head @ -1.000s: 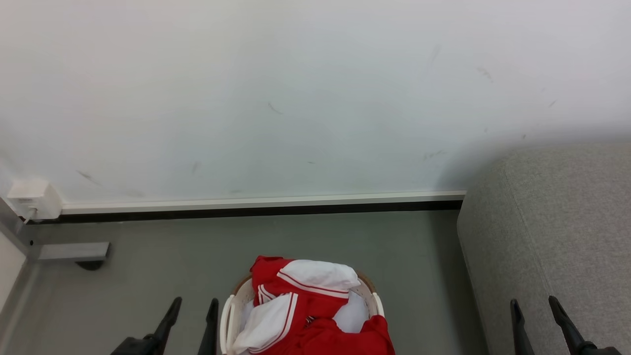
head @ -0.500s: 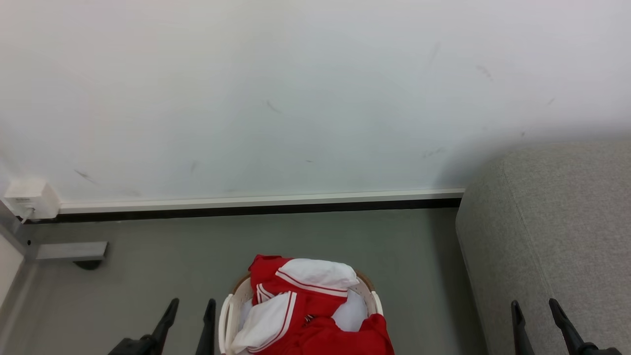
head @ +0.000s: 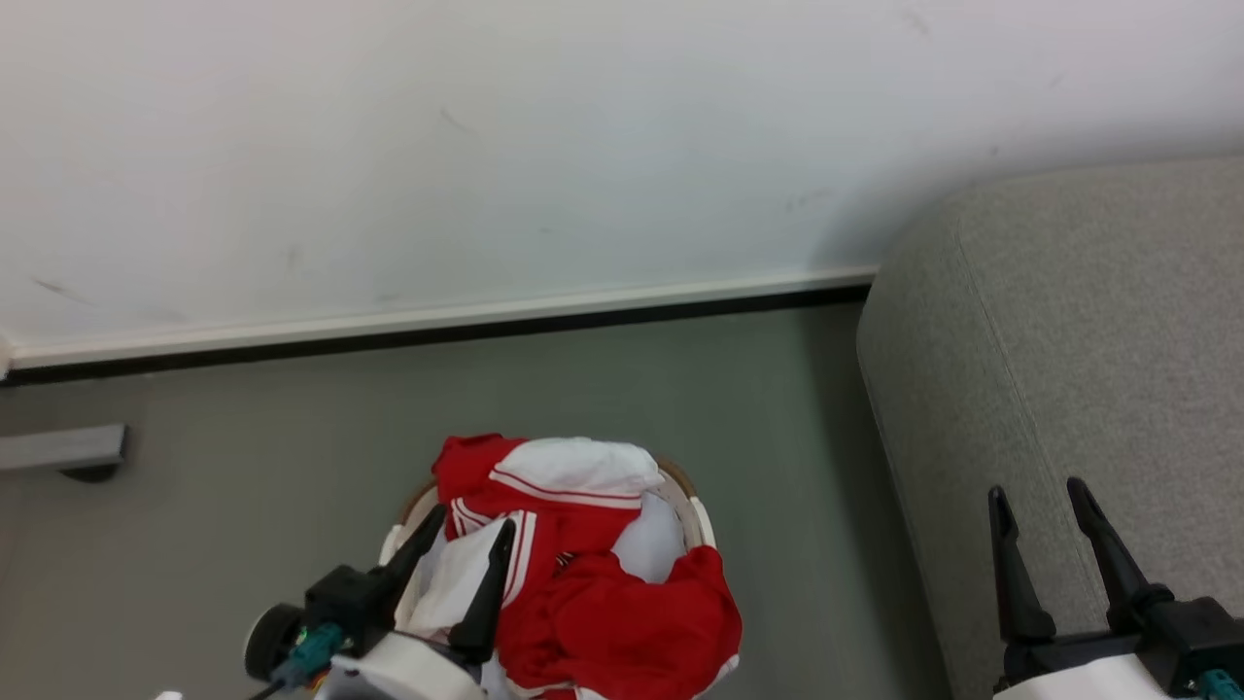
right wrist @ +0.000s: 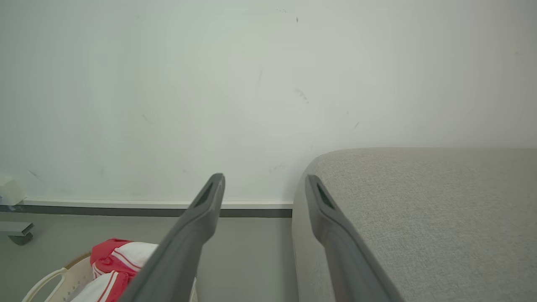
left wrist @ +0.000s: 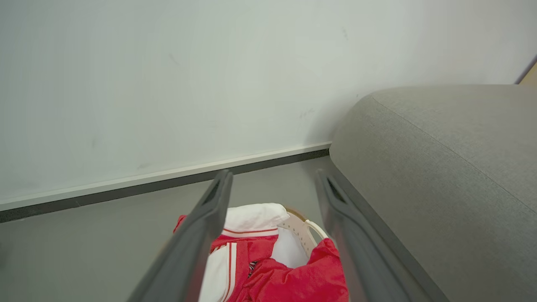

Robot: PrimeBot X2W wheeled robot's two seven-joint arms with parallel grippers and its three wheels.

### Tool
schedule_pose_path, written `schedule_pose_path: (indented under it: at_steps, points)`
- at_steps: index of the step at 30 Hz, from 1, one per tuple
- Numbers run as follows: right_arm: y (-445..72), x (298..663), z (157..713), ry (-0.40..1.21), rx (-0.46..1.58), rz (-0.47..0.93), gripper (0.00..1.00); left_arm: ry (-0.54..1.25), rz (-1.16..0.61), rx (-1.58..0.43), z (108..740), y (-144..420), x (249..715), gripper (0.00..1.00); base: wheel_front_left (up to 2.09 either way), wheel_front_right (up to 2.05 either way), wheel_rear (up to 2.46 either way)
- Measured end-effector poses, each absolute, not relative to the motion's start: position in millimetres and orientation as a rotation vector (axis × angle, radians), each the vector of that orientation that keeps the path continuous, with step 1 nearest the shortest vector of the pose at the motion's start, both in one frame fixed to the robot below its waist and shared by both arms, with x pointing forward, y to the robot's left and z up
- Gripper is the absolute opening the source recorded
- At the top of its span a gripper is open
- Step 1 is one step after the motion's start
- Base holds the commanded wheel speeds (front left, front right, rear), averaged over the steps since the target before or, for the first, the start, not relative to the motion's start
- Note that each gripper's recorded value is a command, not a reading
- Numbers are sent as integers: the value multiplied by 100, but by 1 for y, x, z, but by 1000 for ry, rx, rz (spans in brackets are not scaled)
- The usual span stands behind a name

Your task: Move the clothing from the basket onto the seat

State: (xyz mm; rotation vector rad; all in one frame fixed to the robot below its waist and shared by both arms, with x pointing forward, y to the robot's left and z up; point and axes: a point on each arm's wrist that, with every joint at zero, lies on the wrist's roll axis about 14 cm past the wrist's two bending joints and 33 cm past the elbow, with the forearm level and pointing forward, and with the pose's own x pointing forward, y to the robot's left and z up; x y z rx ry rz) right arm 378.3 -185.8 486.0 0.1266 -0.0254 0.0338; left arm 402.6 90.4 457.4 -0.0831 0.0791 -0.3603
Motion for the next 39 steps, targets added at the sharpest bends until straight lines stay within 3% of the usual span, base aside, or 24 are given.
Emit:
schedule_pose_path:
  at_steps: [14, 20, 28, 39]
  points:
    - [-208, 429, 467, -7, 58, -12, 100, 448, -667, 52, 321, 22, 467, 100, 0, 0, 0]
    - [-208, 446, 440, 44, 19, -2, 100, 623, -757, 105, 255, 7, 473, 100, 0, 0, 0]
    - [-206, 460, 401, 119, -16, 18, 100, 813, -779, 169, 184, 20, 477, 100, 0, 0, 0]
    - [-203, 464, 367, 187, -25, 30, 100, 949, -784, 157, 135, 30, 465, 100, 0, 0, 0]
